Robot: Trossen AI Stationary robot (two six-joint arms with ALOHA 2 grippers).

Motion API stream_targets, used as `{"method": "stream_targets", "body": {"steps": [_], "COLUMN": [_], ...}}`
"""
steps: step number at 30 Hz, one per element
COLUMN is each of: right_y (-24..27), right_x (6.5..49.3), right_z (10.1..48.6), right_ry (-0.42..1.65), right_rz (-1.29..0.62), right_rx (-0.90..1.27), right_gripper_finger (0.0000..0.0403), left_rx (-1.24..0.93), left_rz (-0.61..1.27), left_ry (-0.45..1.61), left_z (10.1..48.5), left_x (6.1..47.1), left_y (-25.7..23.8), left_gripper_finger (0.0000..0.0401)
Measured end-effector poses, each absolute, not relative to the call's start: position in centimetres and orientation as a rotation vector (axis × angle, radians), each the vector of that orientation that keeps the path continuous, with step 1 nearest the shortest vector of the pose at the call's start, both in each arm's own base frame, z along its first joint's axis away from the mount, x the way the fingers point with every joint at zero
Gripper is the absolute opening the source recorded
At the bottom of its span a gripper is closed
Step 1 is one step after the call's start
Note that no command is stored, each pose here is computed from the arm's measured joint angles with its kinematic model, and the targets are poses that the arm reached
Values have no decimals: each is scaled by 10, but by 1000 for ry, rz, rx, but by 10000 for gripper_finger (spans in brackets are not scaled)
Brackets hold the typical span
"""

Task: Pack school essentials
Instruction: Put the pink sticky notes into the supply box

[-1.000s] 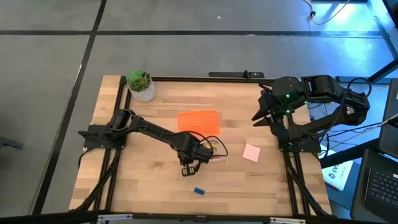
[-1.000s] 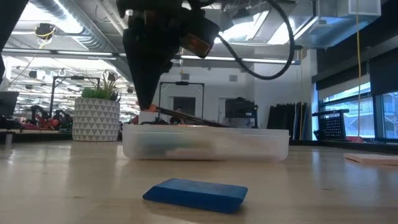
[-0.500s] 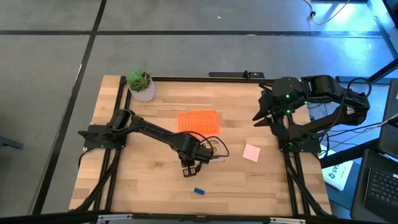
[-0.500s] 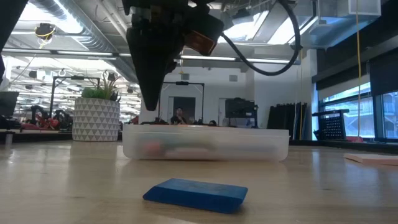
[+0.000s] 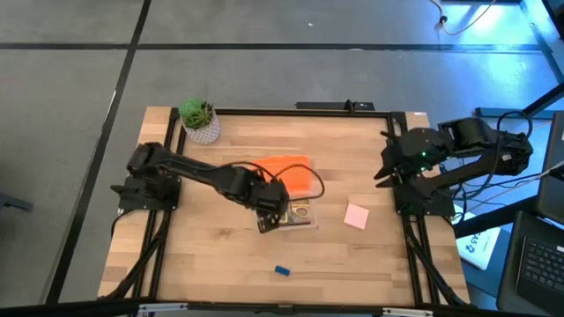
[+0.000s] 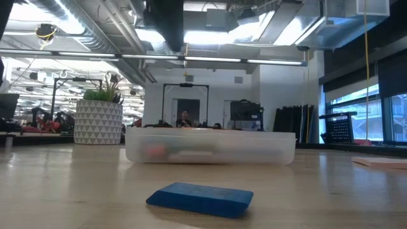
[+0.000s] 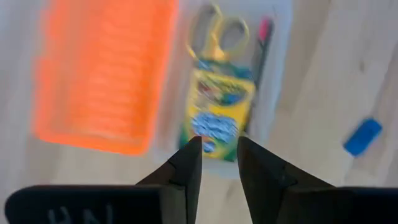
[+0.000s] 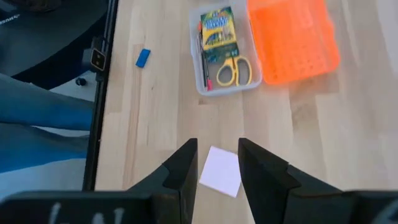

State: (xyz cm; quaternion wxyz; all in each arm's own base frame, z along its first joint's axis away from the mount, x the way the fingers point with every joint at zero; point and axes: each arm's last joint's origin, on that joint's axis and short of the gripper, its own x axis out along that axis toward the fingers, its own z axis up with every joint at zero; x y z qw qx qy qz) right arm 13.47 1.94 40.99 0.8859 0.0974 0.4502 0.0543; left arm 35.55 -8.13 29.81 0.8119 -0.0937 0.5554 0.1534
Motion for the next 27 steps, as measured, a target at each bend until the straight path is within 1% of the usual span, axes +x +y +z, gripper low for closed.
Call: {"method": "stream_targets", "body": {"steps": [6,11,13,18,22,27], "right_y": [24,30,32,33,33,33], "right_x": [131,136,137,138,139,141], "right_z": [378,362,360,360,361,362], "right_ry": [1011,1044,1048,1019,1008,989], "right_rz": [62,48,40,5,8,28], "right_rx": [307,333,336,330,333,308], "right_gripper_finger": [116,116,116,116,116,116], "left_rx": [-130,-102,-79,-104,-55,-75], "left_rz": [398,342,310,202,143,29], "left_ry": [1018,877,850,849,831,847], "left_z": [336,363,370,377,379,379], "left_x": [335,327,324,321,323,325], "left_y": [-70,-62,-60,-55,-57,-55], "left_gripper_finger": [94,94,94,94,94,94]}}
